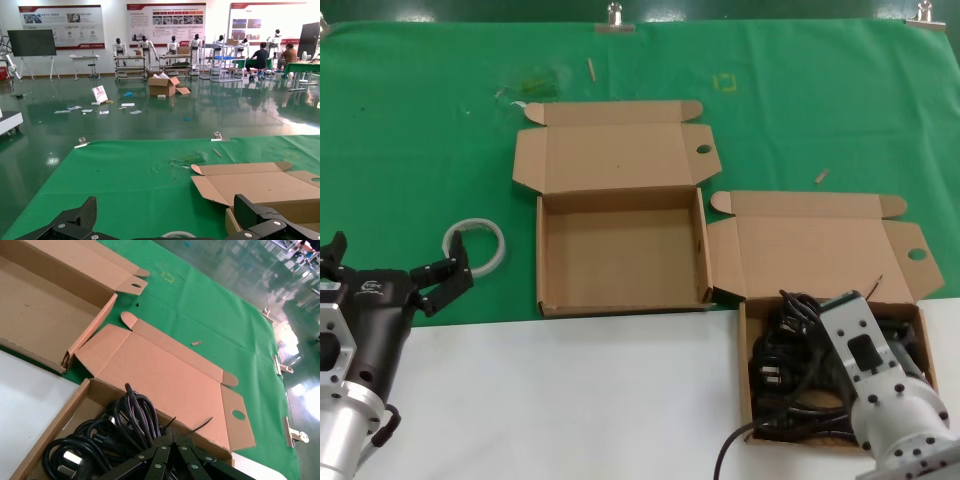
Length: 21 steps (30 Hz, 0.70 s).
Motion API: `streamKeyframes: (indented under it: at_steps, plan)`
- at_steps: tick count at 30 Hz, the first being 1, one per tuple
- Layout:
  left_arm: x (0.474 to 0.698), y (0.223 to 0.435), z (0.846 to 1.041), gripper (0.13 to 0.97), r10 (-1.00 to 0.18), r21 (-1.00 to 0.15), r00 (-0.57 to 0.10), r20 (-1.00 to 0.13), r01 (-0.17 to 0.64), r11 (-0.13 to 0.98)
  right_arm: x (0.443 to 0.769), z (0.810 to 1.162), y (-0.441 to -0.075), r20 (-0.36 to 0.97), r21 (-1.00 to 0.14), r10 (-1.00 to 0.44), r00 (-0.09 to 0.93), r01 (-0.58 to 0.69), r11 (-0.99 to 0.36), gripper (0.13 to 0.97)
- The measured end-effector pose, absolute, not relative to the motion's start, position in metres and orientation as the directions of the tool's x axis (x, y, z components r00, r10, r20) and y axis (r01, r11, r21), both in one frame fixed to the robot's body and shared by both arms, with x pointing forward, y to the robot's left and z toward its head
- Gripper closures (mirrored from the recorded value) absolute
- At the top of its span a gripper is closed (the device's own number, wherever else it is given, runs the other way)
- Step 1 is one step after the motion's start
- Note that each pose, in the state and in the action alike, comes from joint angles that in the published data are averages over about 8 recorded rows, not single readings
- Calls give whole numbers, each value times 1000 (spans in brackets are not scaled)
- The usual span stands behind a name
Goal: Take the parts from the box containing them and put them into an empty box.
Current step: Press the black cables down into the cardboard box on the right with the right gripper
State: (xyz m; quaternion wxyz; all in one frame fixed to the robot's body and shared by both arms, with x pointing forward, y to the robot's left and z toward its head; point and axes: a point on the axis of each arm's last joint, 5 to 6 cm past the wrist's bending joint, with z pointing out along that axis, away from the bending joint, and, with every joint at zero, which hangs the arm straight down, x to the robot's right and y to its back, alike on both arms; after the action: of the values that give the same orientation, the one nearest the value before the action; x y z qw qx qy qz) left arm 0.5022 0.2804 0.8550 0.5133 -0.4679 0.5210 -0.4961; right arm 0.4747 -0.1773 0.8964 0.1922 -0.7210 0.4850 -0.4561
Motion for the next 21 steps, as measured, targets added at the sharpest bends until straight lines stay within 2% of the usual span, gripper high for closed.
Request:
streamKeyframes:
  at_steps: [16,21]
  plan:
    - [502,280,855,132,-997,-997,-35,-71,22,70,471,874,-191,462,-714,-882,93,-551,-432,928]
    - [502,280,855,132,-997,-997,-35,-71,22,70,476,869,-194,469,-711,-878,94,-549,-439,868]
